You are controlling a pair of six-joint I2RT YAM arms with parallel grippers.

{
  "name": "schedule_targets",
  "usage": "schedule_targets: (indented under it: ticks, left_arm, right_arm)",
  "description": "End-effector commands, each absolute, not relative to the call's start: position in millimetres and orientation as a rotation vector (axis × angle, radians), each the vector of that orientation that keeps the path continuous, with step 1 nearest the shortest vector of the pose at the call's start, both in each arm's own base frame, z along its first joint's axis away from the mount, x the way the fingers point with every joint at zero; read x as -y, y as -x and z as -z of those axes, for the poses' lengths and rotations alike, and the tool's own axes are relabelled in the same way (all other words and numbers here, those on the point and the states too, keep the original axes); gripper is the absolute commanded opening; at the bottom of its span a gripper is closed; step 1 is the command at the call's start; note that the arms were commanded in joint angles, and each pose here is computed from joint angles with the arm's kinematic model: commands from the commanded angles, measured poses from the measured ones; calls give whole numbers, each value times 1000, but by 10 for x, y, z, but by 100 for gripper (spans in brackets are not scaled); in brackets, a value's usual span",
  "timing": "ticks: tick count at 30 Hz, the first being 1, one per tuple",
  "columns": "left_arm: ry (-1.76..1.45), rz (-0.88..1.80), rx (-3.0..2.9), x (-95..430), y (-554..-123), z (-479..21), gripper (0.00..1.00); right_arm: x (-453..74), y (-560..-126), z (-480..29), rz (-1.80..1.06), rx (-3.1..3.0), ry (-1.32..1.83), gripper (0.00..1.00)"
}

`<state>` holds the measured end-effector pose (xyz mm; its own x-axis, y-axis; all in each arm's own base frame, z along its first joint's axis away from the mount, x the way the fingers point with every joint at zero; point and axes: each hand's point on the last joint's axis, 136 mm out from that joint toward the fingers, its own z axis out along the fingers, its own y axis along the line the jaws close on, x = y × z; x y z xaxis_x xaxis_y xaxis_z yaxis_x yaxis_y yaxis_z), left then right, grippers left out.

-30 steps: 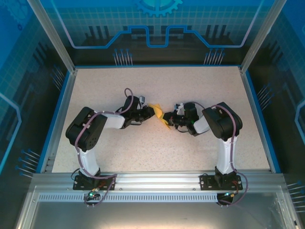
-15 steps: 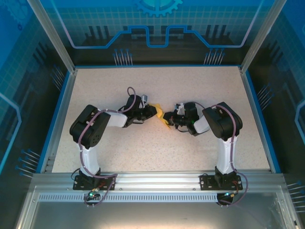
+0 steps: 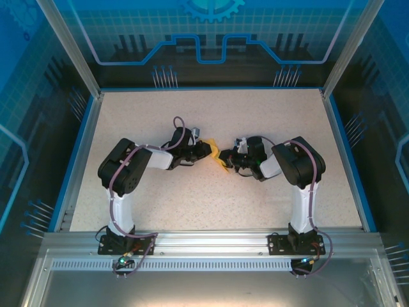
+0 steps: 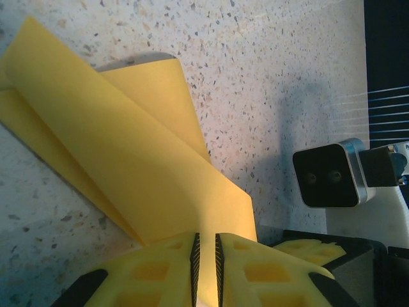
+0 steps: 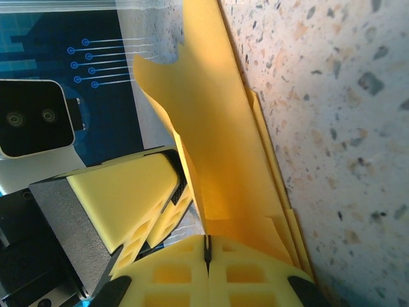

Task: Fold a paper plane with a square sheet of paper (pick it up from the middle)
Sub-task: Fold the wing for the fifth time at the center of the table.

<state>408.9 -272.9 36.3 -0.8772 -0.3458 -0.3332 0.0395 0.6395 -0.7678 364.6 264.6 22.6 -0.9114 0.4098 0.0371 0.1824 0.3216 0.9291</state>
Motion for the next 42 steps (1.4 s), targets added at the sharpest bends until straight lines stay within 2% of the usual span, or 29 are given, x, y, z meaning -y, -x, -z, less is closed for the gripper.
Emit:
schedule_targets:
  ticks: [1,22,34,41,42]
  left_arm:
    - [179,1141,-2398,2800,-4141,-354,19]
    - [167,1095,-2446,2803,-4189,-193,18]
    - [158,1073,-2494,2790,-4149,-162,17]
    - [144,1102,-2482,2840,-4162,-230,17]
    - [144,1104,-2481,2841,-4167,-237,17]
  right_arm:
    - [-2232,-3269,643,-1370,-2647,-959,0]
    - [-2244,-3225,683,-1378,-2674,-958,0]
    - [-2374,-3422,162,-1383,-2678,-583,20]
    - [-2339,-3401,-41,-1207,-2741,-330,24]
    - [-2376,-3497,-156,-1200,-2711,-279,25]
